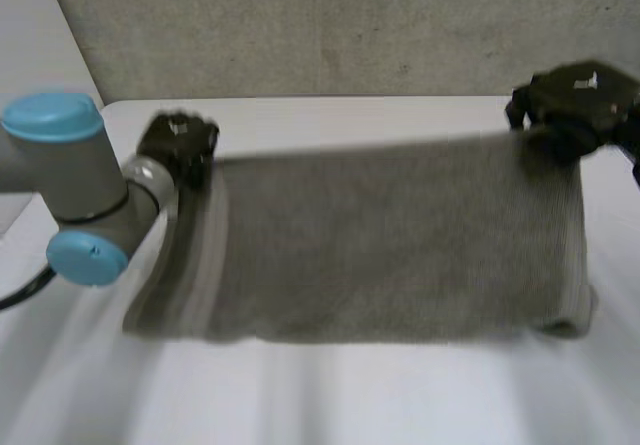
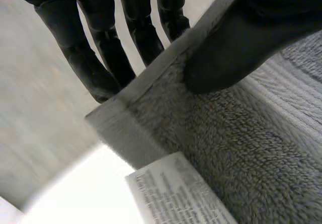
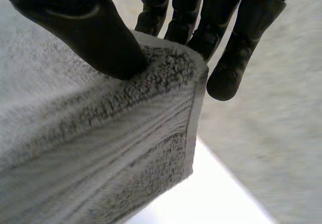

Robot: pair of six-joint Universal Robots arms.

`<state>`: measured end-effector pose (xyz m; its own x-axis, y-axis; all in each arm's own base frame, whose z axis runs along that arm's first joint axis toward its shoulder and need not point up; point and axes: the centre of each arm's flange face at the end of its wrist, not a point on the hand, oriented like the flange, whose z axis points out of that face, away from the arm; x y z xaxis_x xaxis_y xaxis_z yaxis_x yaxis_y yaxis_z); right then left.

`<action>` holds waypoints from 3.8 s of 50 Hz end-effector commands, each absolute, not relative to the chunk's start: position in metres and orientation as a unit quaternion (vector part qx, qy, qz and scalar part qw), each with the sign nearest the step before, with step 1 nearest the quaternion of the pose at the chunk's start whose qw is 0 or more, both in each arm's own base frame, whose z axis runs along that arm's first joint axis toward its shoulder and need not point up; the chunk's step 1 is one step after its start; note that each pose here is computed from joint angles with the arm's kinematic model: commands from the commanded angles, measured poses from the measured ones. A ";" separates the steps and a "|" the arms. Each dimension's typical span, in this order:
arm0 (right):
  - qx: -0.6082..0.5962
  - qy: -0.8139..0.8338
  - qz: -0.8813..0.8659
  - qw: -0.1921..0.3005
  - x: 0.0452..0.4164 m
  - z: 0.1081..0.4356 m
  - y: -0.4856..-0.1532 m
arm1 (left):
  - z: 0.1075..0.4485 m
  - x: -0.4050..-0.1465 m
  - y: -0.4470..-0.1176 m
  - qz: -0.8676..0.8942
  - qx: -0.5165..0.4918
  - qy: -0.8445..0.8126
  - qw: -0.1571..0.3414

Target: Fold the towel.

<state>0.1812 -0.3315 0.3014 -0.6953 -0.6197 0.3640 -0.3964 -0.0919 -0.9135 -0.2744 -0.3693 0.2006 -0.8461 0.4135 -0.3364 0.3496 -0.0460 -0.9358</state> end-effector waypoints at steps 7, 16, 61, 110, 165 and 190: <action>-0.237 0.361 -0.898 -0.086 0.218 0.397 -0.382 | 0.396 -0.255 -0.381 0.904 -0.062 -0.422 0.018; -0.275 0.463 -0.841 -0.046 0.222 0.364 -0.367 | 0.358 -0.253 -0.371 0.874 -0.093 -0.475 0.035; -0.314 0.766 -0.559 -0.041 0.203 0.137 -0.331 | 0.179 -0.194 -0.351 0.689 -0.129 -0.713 -0.015; -0.470 0.532 -0.666 -0.227 0.175 0.308 -0.295 | 0.277 -0.190 -0.292 0.735 -0.155 -0.660 0.010; -0.494 0.579 -0.628 -0.165 0.200 0.136 -0.429 | 0.139 -0.242 -0.389 0.651 -0.246 -0.715 -0.071; -0.216 0.783 -0.581 0.052 0.155 0.219 -0.352 | 0.160 -0.232 -0.335 0.637 -0.263 -0.723 -0.046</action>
<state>0.1786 -0.3632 0.2360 -0.8381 -0.4046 0.3658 -0.3934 -0.0161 -0.9192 -0.2318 -0.3488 0.1691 -0.8718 0.2691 -0.4093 0.4327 0.0316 -0.9010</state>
